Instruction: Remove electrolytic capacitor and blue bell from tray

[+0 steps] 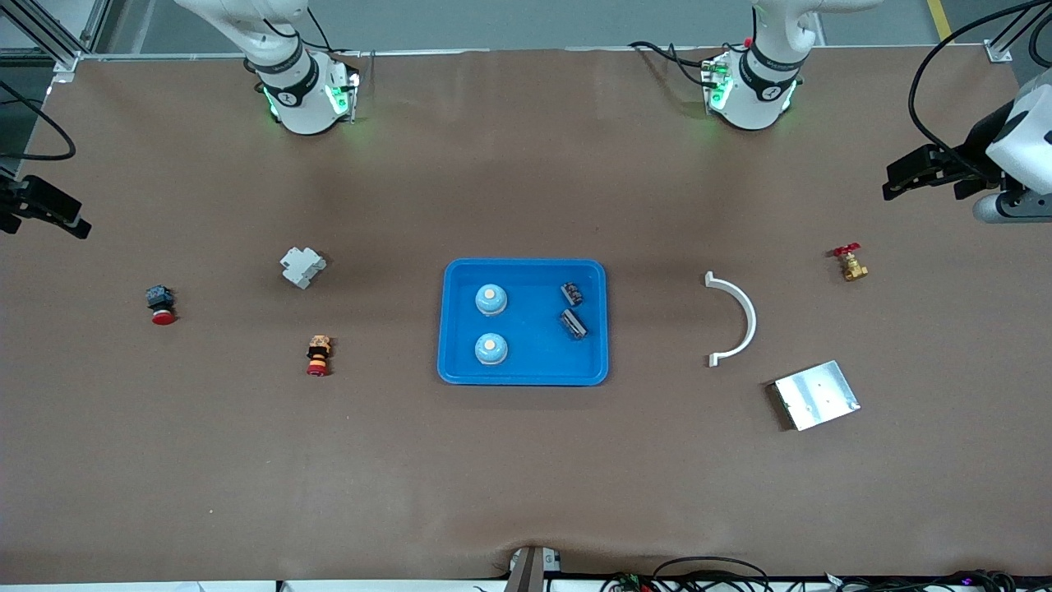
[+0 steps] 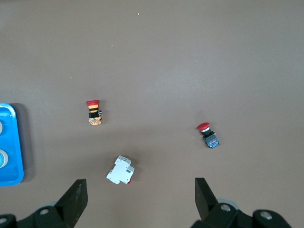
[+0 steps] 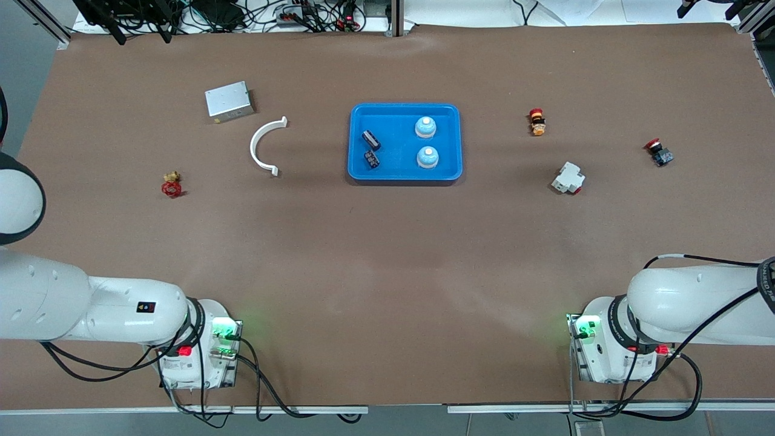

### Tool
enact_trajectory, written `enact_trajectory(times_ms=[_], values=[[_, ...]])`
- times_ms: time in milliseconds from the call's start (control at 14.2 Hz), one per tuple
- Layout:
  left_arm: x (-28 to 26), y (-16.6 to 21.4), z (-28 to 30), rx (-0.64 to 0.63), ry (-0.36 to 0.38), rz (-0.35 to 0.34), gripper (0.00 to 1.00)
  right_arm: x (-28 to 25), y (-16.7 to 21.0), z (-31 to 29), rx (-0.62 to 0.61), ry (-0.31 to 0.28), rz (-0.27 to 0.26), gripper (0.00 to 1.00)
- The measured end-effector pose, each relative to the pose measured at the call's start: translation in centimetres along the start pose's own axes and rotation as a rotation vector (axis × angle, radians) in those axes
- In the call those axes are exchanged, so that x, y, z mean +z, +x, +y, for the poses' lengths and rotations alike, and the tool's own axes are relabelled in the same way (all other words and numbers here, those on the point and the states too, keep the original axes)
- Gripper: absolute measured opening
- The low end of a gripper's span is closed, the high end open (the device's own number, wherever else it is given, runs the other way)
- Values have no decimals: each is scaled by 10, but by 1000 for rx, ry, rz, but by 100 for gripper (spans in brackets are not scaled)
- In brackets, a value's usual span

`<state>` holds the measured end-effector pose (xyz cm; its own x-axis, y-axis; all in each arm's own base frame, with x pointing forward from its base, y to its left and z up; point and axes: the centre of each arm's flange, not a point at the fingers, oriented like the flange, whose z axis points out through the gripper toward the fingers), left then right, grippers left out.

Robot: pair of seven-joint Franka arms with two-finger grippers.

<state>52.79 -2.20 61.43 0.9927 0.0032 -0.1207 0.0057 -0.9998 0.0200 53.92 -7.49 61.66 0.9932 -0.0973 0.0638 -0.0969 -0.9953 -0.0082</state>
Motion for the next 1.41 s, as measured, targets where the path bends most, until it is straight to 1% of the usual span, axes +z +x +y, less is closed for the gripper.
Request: enact_trajectory(times_ms=[774,1056,1197,1267,1408], values=[[0,0,-1,-3,0,0,100,1,0,0,0,0,5,100],[-3,-1,8,-101,1,7,100,1,0,0,0,0,5,100],[-9,-2,22,-111,-3,19,100,1,0,0,0,0,7,100],[-11,-3,30,-106,-20,22,100,1,0,0,0,0,8,100],[-14,-4,41,-105,-84,14,100,2,0,0,0,-1,9,100]])
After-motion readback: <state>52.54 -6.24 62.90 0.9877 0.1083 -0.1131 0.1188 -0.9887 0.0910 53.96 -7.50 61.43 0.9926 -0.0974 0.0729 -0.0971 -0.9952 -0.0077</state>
